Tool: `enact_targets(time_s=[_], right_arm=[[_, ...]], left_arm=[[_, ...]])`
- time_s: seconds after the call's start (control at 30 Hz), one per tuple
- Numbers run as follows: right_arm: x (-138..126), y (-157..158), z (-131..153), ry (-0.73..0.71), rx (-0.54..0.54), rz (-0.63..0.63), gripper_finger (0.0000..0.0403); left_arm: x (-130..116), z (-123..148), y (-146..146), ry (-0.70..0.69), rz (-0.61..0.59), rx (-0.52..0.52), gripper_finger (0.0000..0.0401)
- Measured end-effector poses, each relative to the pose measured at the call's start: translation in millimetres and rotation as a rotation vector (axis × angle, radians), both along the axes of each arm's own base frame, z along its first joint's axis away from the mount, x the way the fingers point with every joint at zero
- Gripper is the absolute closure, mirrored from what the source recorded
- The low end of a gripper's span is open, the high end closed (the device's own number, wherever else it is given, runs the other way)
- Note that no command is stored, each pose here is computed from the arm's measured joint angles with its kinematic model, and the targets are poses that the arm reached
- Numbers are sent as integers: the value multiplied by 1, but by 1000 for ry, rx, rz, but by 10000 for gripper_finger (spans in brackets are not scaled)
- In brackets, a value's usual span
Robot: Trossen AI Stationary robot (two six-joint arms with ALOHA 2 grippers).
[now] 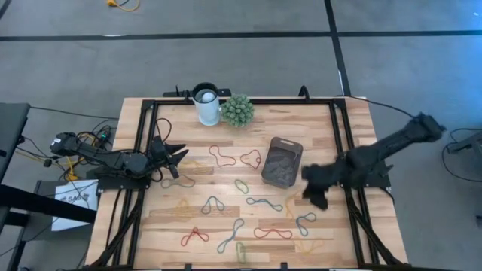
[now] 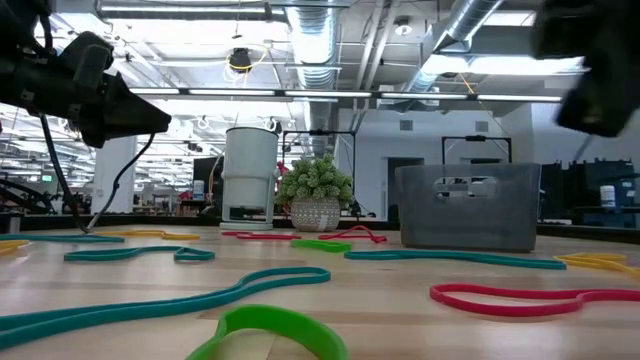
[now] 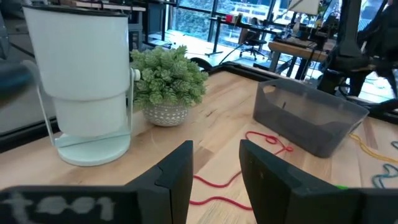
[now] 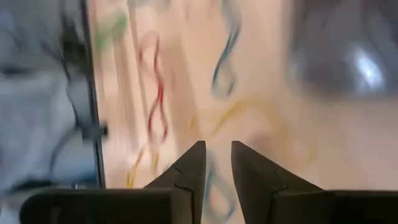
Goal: Pick and place items into bin
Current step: Put the blue rubber band into the black bin
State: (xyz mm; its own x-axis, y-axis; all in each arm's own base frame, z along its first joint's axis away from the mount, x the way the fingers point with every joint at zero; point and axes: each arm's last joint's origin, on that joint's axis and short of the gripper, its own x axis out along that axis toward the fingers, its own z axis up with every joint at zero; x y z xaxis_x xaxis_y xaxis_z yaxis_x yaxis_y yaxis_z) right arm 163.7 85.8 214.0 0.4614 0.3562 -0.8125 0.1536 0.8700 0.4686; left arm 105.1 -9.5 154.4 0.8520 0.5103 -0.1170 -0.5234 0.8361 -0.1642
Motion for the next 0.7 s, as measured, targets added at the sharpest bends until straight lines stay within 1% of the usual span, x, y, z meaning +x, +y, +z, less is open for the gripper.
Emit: enact_targets(time_s=[0.07, 0.17, 0.33, 0.5, 0.7], right_arm=[[5, 22, -1, 63, -12, -1, 333], [10, 49, -9, 116, -64, -47, 333], [21, 80, -37, 240, -154, -14, 333], [31, 87, -64, 341, -224, 24, 333], [42, 78, -72, 356, -249, 22, 333]], left_arm=[[0, 0, 0, 4, 2, 7, 280], [0, 0, 0, 5, 9, 8, 280], [-1, 0, 1, 4, 31, 12, 280], [-1, 0, 2, 7, 85, 30, 280], [-2, 0, 3, 7, 100, 34, 280]])
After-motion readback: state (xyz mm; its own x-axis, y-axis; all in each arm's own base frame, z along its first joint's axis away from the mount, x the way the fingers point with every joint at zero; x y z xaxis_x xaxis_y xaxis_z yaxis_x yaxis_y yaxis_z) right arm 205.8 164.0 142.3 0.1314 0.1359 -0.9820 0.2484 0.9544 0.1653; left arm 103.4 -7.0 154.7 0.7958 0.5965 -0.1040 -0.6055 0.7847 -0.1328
